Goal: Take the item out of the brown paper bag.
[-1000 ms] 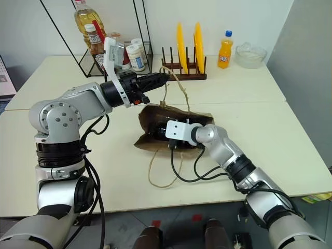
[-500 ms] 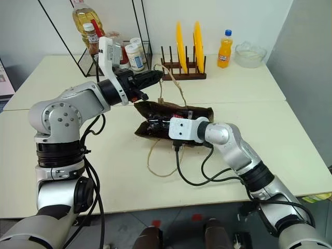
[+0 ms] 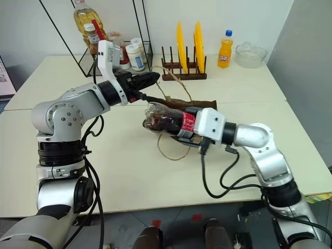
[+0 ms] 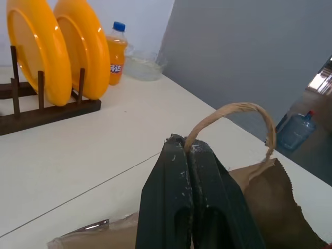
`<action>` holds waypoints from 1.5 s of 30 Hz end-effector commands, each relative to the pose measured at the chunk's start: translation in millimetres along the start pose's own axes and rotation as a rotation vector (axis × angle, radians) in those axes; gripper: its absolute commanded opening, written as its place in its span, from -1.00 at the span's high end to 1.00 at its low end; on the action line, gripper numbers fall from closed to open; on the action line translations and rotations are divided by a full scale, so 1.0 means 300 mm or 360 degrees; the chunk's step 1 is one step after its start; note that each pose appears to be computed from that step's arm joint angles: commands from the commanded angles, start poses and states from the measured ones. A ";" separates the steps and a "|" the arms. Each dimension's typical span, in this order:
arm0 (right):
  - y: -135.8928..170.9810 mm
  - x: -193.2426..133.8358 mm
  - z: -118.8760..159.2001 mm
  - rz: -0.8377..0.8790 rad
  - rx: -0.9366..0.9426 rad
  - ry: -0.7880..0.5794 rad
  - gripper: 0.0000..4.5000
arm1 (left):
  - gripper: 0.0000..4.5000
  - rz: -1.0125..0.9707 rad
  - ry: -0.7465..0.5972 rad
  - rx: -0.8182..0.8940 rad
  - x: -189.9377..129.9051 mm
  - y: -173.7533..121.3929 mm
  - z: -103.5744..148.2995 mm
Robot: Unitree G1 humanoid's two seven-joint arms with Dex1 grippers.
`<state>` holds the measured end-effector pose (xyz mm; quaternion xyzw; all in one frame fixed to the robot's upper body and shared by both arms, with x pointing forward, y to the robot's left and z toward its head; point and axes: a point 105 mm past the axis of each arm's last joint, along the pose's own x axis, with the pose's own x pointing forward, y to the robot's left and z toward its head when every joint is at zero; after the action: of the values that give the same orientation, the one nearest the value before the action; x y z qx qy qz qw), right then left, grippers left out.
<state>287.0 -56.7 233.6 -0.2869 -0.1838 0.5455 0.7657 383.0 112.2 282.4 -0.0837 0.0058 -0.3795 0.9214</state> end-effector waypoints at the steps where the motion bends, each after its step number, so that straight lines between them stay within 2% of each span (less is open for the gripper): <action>1: -0.088 -0.053 0.150 -0.0221 0.0016 -0.0199 -0.42 | 1.00 0.0004 -0.0081 0.0046 -0.009 -0.004 0.043; 3: -0.166 -0.081 0.185 -0.0418 0.0084 -0.0223 -0.42 | 1.00 0.0004 -0.0078 0.0043 -0.010 -0.005 0.039; 6: -0.303 -0.159 0.153 -0.0750 0.0181 -0.0071 -0.42 | 1.00 -0.0002 -0.0075 0.0039 -0.011 -0.007 0.035; 8: -0.367 -0.233 0.076 -0.0921 0.0203 0.0142 -0.42 | 1.00 -0.0010 -0.0074 0.0038 -0.009 -0.012 0.031; 11: -0.440 -0.386 -0.095 -0.1113 0.0203 0.0621 -0.42 | 1.00 -0.0031 -0.0072 0.0038 -0.005 -0.021 0.023; 13: -0.445 -0.452 -0.189 -0.1105 0.0270 0.0875 -0.42 | 1.00 -0.0041 -0.0068 0.0041 -0.003 -0.026 0.019; 16: -0.420 -0.484 -0.276 -0.0992 0.0376 0.1072 -0.42 | 1.00 -0.0049 -0.0071 0.0042 -0.002 -0.031 0.021; 22: -0.346 -0.462 -0.431 -0.0824 0.0679 0.1204 -0.42 | 1.00 -0.0061 -0.0081 0.0043 0.003 -0.041 0.024; 28: -0.286 -0.448 -0.568 -0.0818 0.0884 0.1310 -0.42 | 1.00 -0.0046 -0.0095 0.0041 -0.009 -0.043 0.028; 33: -0.273 -0.451 -0.601 -0.0810 0.0915 0.1350 -0.42 | 1.00 -0.0024 -0.0092 0.0046 -0.021 -0.035 0.032; 35: -0.271 -0.452 -0.601 -0.0794 0.0886 0.1356 -0.76 | 1.00 -0.0016 -0.0091 0.0048 -0.023 -0.034 0.032; 37: -0.277 -0.439 -0.574 -0.0754 0.0824 0.1305 -0.99 | 1.00 -0.0013 -0.0091 0.0050 -0.025 -0.034 0.033; 40: -0.287 -0.427 -0.524 -0.0723 0.0729 0.1249 -0.99 | 1.00 -0.0010 -0.0089 0.0053 -0.026 -0.033 0.034; 45: -0.316 -0.412 -0.391 -0.0796 0.0507 0.1109 -0.99 | 1.00 0.0007 -0.0086 0.0080 -0.023 -0.019 0.038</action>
<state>387.8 -222.7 178.4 -0.2680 0.1549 0.2512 0.9171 378.1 112.8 281.0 -0.0831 -0.0030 -0.3735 0.9239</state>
